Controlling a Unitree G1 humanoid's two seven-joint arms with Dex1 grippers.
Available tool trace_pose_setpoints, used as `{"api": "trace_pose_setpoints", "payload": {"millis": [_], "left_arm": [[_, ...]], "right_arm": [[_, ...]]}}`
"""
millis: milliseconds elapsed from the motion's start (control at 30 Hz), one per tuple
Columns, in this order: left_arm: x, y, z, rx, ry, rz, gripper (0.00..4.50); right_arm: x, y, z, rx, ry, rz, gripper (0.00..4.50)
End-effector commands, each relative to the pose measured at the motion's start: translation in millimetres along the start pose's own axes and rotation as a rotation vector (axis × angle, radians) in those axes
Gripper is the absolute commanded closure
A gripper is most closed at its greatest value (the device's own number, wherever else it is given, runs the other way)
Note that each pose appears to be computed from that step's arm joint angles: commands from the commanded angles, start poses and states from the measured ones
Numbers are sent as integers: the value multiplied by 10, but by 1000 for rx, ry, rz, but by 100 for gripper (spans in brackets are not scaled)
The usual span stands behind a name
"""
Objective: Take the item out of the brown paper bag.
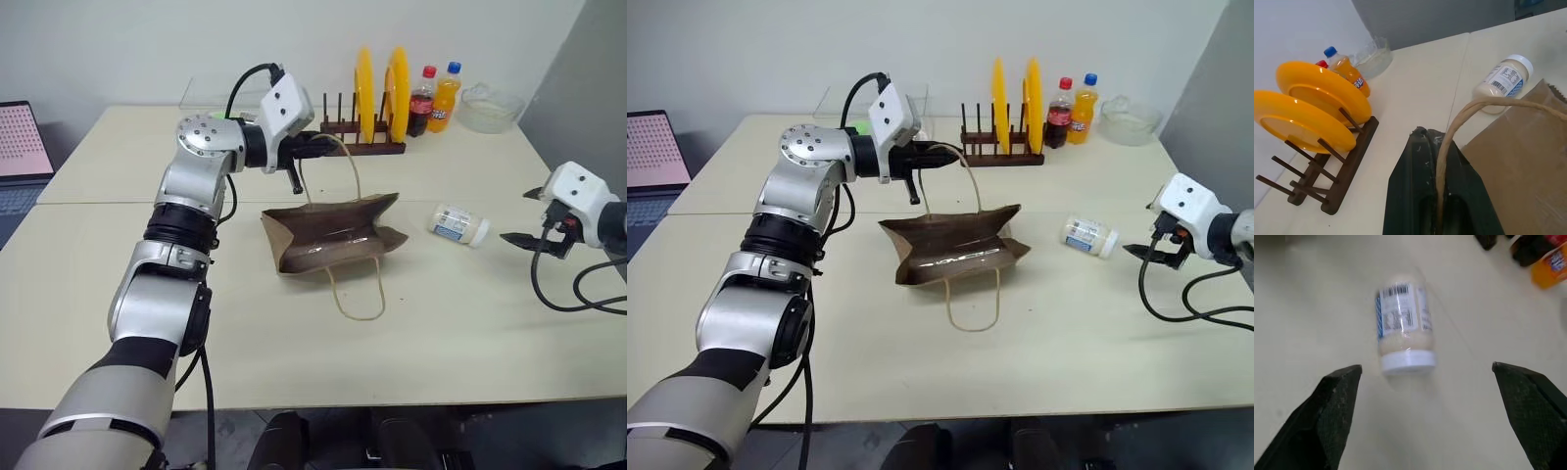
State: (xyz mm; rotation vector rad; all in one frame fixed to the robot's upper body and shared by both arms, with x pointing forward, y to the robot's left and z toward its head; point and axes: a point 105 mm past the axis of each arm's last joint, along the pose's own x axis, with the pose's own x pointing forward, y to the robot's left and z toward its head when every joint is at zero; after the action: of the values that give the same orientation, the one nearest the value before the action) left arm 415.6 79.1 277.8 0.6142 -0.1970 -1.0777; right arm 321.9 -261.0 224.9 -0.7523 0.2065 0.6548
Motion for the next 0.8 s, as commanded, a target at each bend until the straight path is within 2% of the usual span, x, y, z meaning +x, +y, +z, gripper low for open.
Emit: {"api": "trace_pose_setpoints", "payload": {"millis": [33,67,200,367,667,800], "left_arm": [[-37,122,190,78,-18,18,450],[-43,133,188,83,-16,20,450],[-65,169,154,97,8,22,450],[-98,227,100,92,32,50,450],[-248,313,154,113,32,68,171],[-401,336,174,135,29,75,48]], "right_arm": [[-36,485,444,10,-217,33,3],[-28,595,479,21,-238,40,3],[177,1232,798,128,-476,5,3],[312,1401,900,190,-547,-93,3],[467,1474,879,242,-562,-135,0],[498,1382,849,243,-572,-163,0]]}}
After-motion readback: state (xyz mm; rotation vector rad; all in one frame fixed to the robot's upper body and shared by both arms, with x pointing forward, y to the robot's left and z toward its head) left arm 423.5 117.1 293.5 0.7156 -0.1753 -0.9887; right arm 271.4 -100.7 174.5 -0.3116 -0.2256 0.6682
